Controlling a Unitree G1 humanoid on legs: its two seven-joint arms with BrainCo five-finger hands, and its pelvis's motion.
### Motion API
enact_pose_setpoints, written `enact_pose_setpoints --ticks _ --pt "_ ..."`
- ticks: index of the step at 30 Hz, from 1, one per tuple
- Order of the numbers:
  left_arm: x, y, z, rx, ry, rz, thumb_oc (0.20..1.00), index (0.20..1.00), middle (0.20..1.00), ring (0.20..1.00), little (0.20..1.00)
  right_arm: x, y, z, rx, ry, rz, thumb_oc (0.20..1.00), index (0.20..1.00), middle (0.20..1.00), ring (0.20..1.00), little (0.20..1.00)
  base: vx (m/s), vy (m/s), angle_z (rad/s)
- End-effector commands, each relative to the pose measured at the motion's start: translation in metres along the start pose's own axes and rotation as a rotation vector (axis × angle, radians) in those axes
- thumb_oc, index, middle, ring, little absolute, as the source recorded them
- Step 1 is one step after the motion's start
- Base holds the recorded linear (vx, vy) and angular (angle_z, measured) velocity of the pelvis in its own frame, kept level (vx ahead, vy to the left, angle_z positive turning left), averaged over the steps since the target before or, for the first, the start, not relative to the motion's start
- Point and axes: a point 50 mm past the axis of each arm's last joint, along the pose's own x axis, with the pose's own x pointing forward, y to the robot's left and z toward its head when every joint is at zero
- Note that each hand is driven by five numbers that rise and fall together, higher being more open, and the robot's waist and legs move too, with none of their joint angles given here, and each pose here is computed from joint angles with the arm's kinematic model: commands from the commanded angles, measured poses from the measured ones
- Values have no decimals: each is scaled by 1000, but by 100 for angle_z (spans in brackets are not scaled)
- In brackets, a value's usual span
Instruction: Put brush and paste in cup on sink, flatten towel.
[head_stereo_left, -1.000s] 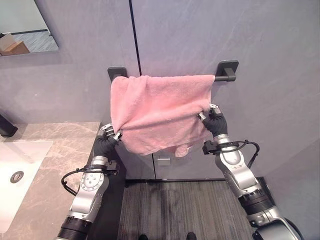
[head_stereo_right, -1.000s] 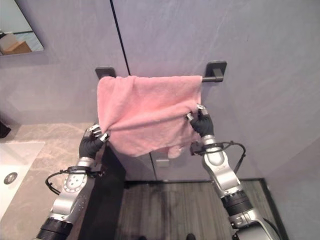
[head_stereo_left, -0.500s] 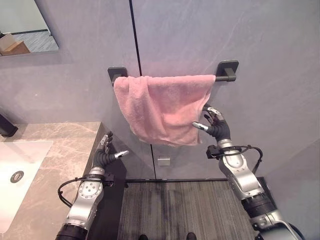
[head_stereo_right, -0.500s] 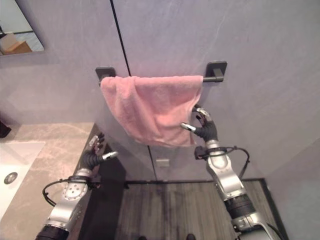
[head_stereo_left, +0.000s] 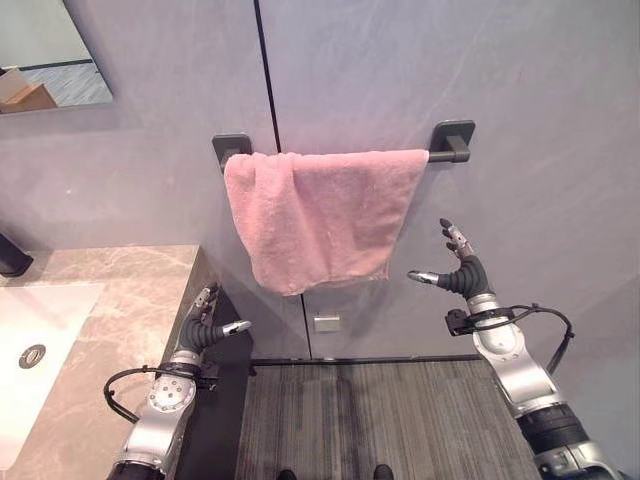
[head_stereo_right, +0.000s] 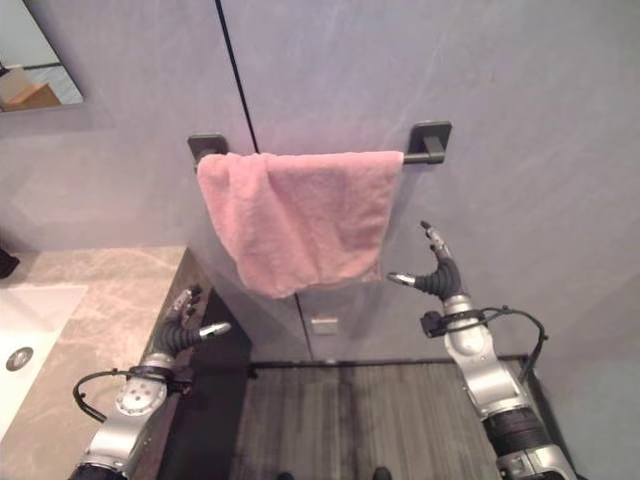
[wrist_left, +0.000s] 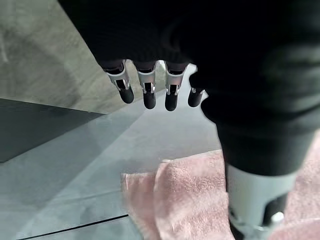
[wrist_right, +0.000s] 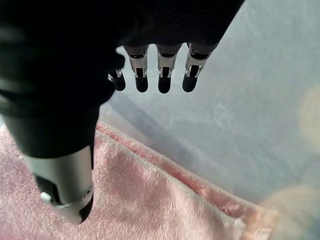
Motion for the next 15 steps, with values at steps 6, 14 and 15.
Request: enact_pose_setpoints --ticks 6,14,15 --pt "0 -6 -15 -8 33 -16 1000 1000 1000 1000 1000 -13 9 -18 96 64 5 1000 1000 1000 1000 1000 0 0 0" --pt "-16 -38 -68 -80 272 -77 1000 1000 1000 1000 1000 -58 47 -85 420 425 16 1000 1000 1000 1000 1000 0 0 0" --pt "-19 -38 -73 -81 292 -78 1000 1000 1000 1000 1000 -62 47 -88 411 437 27 1000 1000 1000 1000 1000 0 0 0"
